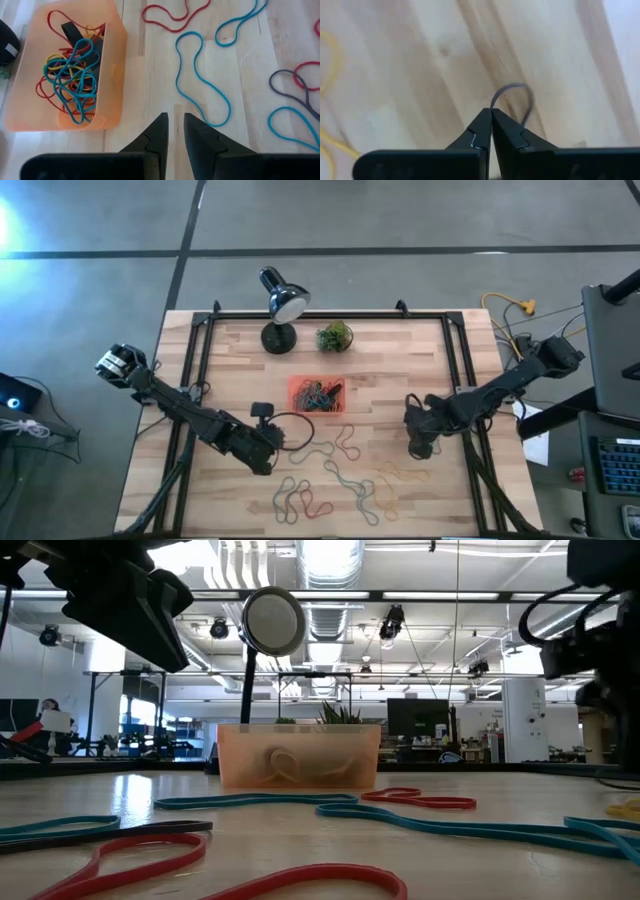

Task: Pick and place rubber bands into bin
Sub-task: Put the violet rubberband into the orange bin, then put the yellow rubberband into the orange bin

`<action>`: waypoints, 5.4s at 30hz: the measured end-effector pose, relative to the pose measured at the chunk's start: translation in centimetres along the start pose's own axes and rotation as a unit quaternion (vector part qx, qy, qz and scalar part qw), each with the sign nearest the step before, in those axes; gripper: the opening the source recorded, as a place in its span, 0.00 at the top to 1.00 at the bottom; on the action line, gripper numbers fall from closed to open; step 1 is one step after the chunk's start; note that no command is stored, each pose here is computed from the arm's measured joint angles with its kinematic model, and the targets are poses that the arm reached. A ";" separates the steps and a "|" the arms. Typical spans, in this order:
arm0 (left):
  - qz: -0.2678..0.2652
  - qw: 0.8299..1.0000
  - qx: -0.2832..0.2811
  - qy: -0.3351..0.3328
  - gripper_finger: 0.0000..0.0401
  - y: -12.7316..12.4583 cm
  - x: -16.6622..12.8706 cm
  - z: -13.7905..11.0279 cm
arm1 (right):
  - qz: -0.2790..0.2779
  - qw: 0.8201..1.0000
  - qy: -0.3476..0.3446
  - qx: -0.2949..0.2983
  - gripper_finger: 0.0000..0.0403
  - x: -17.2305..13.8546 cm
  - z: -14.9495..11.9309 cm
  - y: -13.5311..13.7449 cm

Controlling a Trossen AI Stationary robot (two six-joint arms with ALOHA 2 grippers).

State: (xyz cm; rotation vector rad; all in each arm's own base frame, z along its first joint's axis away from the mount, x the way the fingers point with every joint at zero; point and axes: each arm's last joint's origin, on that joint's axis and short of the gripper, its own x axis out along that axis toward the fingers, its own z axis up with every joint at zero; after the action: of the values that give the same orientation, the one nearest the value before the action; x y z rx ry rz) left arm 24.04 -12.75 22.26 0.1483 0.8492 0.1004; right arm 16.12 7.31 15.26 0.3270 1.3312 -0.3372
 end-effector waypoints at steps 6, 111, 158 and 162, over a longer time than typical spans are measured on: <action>0.000 1.000 -0.001 0.000 0.89 0.0 0.0 0.0 | 0.025 0.988 -0.109 -0.106 0.98 -1.9 2.3 1.9; -0.017 0.996 0.068 -0.062 0.89 -2.1 3.9 0.0 | 0.132 0.946 -0.099 -0.281 0.81 -0.8 5.7 12.9; -0.019 0.995 0.063 -0.070 0.89 -2.1 3.9 0.2 | 0.099 0.932 -0.089 -0.337 0.98 3.4 5.6 15.1; -0.019 0.995 0.063 -0.070 0.89 -2.1 3.9 0.2 | 0.091 0.927 -0.104 -0.350 0.98 2.3 6.2 15.5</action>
State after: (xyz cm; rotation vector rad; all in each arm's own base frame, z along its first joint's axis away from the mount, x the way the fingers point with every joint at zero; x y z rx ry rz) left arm 26.83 -14.26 19.15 0.2546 0.7188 0.0005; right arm 28.61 18.66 14.86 -0.1861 1.1192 0.2624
